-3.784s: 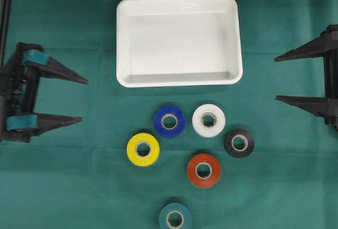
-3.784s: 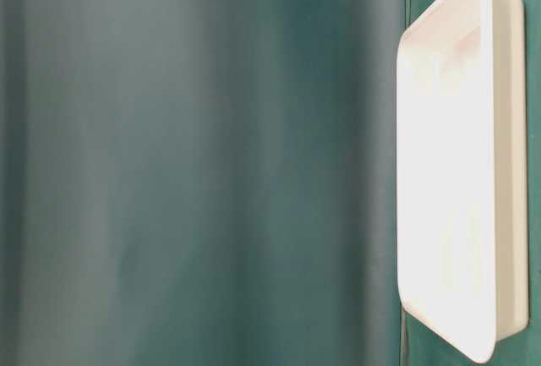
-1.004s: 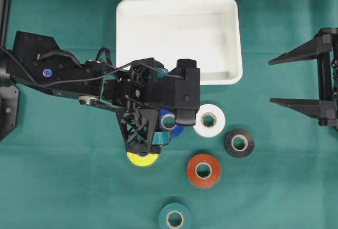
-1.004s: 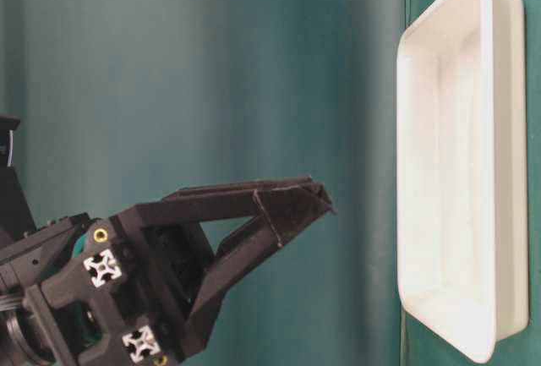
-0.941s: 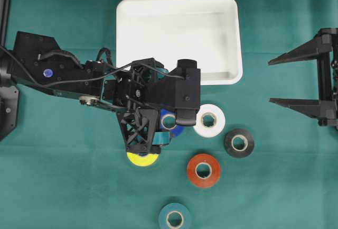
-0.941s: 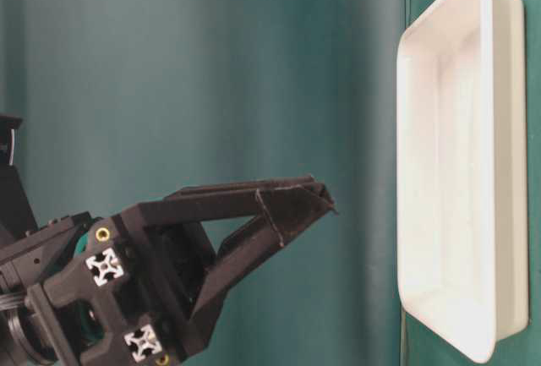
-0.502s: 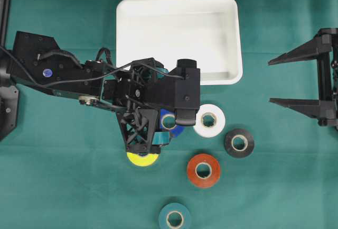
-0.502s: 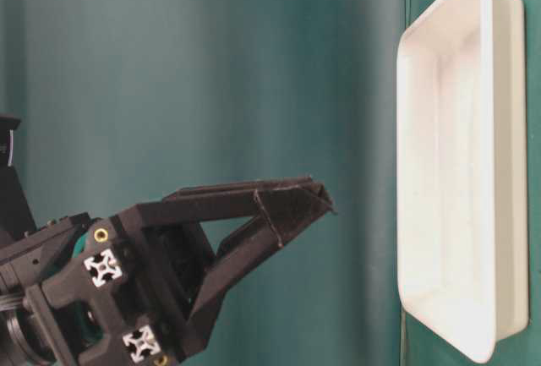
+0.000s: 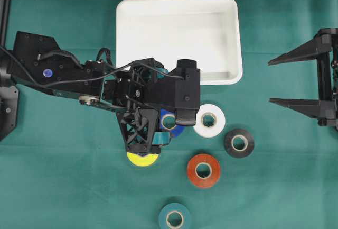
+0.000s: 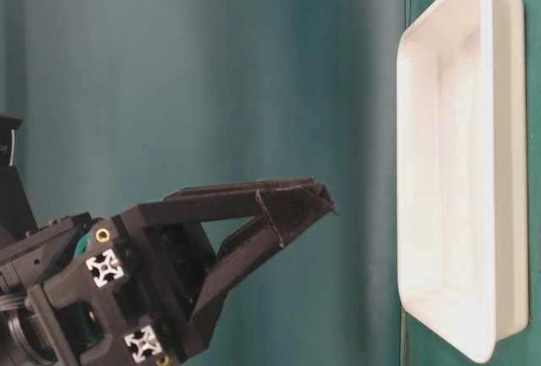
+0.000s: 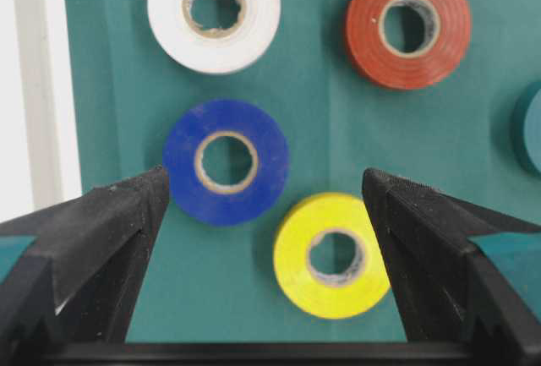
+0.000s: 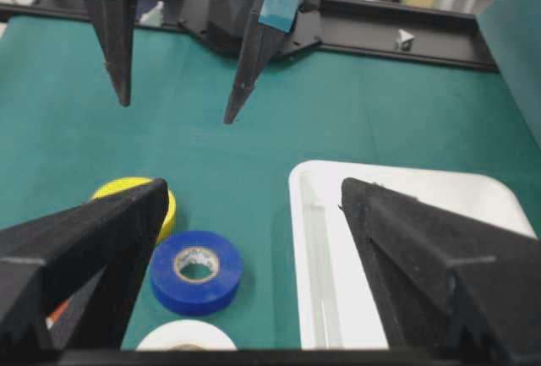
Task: Pick up the tape from a random location and place it into the white case.
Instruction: 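Lower the left gripper and close it on the blue tape rim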
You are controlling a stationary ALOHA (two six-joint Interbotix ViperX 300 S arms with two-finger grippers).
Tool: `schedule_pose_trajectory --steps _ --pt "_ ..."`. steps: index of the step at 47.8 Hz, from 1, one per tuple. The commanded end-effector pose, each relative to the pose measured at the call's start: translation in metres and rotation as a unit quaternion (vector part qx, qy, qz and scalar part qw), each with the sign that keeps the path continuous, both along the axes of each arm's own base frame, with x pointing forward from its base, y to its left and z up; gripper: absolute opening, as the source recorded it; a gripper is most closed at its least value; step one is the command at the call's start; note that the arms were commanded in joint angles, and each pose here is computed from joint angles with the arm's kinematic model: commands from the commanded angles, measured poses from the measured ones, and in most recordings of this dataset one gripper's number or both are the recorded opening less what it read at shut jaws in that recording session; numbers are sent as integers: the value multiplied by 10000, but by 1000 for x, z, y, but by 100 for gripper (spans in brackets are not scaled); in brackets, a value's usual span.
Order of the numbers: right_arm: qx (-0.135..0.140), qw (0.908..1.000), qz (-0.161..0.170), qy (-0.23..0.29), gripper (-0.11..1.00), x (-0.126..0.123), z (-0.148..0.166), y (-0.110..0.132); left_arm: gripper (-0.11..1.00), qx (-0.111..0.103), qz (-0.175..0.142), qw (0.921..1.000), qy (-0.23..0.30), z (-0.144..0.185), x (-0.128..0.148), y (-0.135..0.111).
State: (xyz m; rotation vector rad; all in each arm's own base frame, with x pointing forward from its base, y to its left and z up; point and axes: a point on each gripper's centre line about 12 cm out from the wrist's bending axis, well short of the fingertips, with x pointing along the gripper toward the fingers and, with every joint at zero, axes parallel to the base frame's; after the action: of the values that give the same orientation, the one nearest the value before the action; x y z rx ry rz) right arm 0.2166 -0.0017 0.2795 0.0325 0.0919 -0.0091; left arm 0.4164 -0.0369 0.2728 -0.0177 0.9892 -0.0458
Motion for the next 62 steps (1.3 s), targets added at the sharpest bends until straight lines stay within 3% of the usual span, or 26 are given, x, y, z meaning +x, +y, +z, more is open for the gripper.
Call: schedule_pose_trajectory --steps 1,15,32,62 --pt "-16 9999 -5 -100 92 3 8 0 94 -7 -9 9999 -161 10 -1 0" --pt "-15 10000 -5 -38 92 4 5 0 94 -61 66 9998 -180 -1 0 0" --pt "-15 10000 -5 -15 92 5 4 0 94 -104 150 9998 24 -58 0 -1" --pt "-14 10000 -59 77 92 7 0 -3 94 -128 109 9997 159 -117 11 -11"
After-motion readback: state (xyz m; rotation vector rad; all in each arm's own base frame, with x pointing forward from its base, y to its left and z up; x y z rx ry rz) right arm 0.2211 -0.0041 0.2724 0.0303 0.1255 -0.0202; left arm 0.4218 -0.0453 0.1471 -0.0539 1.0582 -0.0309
